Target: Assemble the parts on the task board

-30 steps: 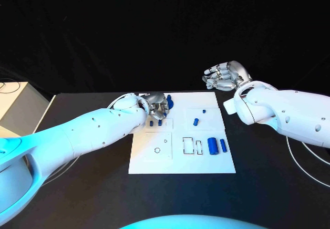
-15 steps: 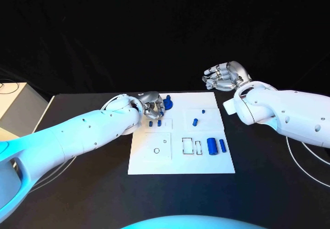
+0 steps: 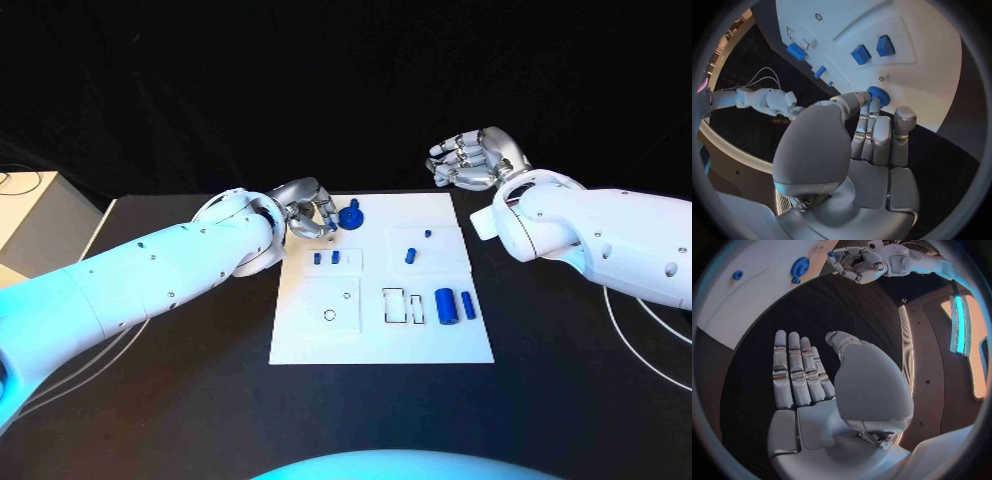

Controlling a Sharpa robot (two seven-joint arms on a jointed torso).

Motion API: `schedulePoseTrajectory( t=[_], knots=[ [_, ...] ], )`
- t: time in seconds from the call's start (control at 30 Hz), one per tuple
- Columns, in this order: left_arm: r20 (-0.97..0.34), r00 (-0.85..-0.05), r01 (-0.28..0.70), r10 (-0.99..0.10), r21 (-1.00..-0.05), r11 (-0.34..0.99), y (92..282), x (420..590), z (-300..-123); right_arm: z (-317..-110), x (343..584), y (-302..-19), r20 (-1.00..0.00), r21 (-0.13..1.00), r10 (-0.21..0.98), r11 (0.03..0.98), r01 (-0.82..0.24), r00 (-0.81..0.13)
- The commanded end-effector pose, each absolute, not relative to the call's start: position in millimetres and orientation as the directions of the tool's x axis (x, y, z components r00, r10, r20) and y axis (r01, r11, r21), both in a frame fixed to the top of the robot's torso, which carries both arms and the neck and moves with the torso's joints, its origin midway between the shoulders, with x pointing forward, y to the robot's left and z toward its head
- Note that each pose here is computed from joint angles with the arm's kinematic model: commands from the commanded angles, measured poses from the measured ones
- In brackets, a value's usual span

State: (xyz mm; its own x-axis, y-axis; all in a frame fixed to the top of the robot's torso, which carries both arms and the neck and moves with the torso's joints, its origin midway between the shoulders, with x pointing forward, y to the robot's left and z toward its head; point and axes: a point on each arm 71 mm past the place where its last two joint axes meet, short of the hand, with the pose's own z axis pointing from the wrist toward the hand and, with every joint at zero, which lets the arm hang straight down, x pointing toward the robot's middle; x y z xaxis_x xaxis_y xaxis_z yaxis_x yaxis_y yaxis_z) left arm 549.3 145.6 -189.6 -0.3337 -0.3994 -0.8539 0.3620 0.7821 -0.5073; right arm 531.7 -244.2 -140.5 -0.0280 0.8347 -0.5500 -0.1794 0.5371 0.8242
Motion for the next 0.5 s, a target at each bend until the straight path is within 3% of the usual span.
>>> schedulePoseTrajectory(
  t=[0.03, 0.5],
  knots=[
    [-0.84, -0.362, 0.361, -0.404, -0.526, 0.77, 145.0, 548.2, -189.6, -138.9, 531.5, -243.1, -0.561, 0.814, 0.828, 0.545, -0.203, -0.026],
    [-0.856, -0.373, 0.347, -0.358, -0.487, 0.802, 143.7, 551.8, -196.1, -139.2, 532.3, -242.5, -0.561, 0.813, 0.827, 0.546, -0.202, -0.027]
  ],
)
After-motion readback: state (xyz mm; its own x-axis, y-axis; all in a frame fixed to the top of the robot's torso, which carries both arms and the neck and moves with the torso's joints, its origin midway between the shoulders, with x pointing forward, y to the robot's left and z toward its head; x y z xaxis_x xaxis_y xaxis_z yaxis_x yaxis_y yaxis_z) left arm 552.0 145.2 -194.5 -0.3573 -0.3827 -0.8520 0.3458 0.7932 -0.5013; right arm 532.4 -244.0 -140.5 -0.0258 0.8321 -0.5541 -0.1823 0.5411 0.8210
